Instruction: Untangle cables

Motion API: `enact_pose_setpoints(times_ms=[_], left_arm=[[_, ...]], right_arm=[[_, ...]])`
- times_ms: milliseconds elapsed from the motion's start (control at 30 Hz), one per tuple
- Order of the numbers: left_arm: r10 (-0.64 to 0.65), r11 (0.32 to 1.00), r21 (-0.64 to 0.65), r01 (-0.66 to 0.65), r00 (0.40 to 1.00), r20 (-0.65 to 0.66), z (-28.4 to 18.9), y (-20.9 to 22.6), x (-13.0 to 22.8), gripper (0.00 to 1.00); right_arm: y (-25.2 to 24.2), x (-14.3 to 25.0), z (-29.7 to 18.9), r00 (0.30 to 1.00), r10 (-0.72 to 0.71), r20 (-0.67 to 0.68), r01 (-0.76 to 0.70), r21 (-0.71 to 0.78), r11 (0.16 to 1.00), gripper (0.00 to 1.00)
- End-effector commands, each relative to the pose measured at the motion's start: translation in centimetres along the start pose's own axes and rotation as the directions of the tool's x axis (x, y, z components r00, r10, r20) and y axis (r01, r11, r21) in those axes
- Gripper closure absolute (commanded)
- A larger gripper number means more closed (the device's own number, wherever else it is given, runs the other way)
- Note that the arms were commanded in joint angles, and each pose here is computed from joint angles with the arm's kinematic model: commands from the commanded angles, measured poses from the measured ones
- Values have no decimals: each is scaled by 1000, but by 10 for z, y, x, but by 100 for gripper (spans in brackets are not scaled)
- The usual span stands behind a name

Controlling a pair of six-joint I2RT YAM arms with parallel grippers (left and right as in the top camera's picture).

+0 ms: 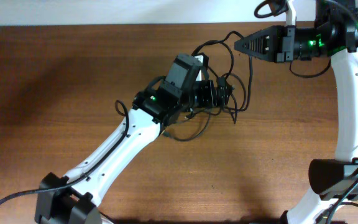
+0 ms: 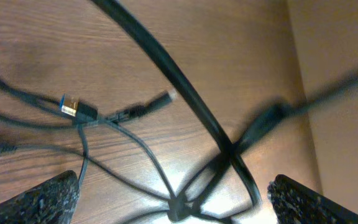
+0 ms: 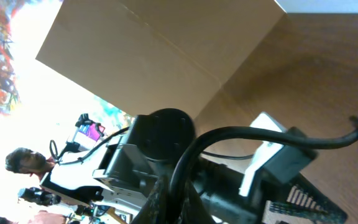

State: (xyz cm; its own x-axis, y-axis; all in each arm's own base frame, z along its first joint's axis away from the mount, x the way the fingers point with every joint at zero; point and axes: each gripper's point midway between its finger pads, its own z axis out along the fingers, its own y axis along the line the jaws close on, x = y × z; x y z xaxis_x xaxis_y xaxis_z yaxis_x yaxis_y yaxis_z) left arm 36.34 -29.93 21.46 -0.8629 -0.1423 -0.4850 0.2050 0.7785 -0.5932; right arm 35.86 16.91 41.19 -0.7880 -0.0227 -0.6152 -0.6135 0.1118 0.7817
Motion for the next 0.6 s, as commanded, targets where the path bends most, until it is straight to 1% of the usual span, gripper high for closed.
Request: enact_pose_setpoints(times_ms=[0, 67, 133, 267, 333, 400, 467, 500, 567], left_arm=[[-160, 985, -48, 164, 984, 78, 5, 18, -19, 1], [-189, 981, -29, 193, 977, 99, 4, 16, -26, 1], [-183, 983, 5, 184, 976, 119, 4, 9, -33, 1], [-161, 983, 97, 153, 983, 89, 3, -10, -33, 1], [-131, 987, 108, 123, 988, 76, 3, -13, -31, 0], [-141, 988, 75, 135, 987, 77, 3, -5, -29, 0], [-190, 982, 6, 191, 976, 108, 3, 11, -32, 1], [-225, 972, -35, 231, 965, 136, 2, 22, -35, 1], [-235, 958, -113, 262, 949, 210, 0, 43, -44, 1]], right_arm=[[28, -2, 0, 998, -55, 15, 55, -57, 997, 96], [28, -2, 0, 998, -55, 14, 56, -57, 997, 96], [28, -2, 0, 998, -57, 15, 57, -56, 997, 96], [23, -2, -1, 998, -67, 9, 67, -29, 997, 96], [19, -1, 0, 998, -67, 3, 67, -7, 998, 96], [19, -1, 0, 998, -66, 3, 66, -6, 998, 96], [21, -1, 0, 998, -66, 6, 66, -17, 998, 96], [25, -2, -1, 998, -66, 12, 66, -40, 997, 96], [34, -4, -1, 998, -59, 25, 61, -92, 994, 96]])
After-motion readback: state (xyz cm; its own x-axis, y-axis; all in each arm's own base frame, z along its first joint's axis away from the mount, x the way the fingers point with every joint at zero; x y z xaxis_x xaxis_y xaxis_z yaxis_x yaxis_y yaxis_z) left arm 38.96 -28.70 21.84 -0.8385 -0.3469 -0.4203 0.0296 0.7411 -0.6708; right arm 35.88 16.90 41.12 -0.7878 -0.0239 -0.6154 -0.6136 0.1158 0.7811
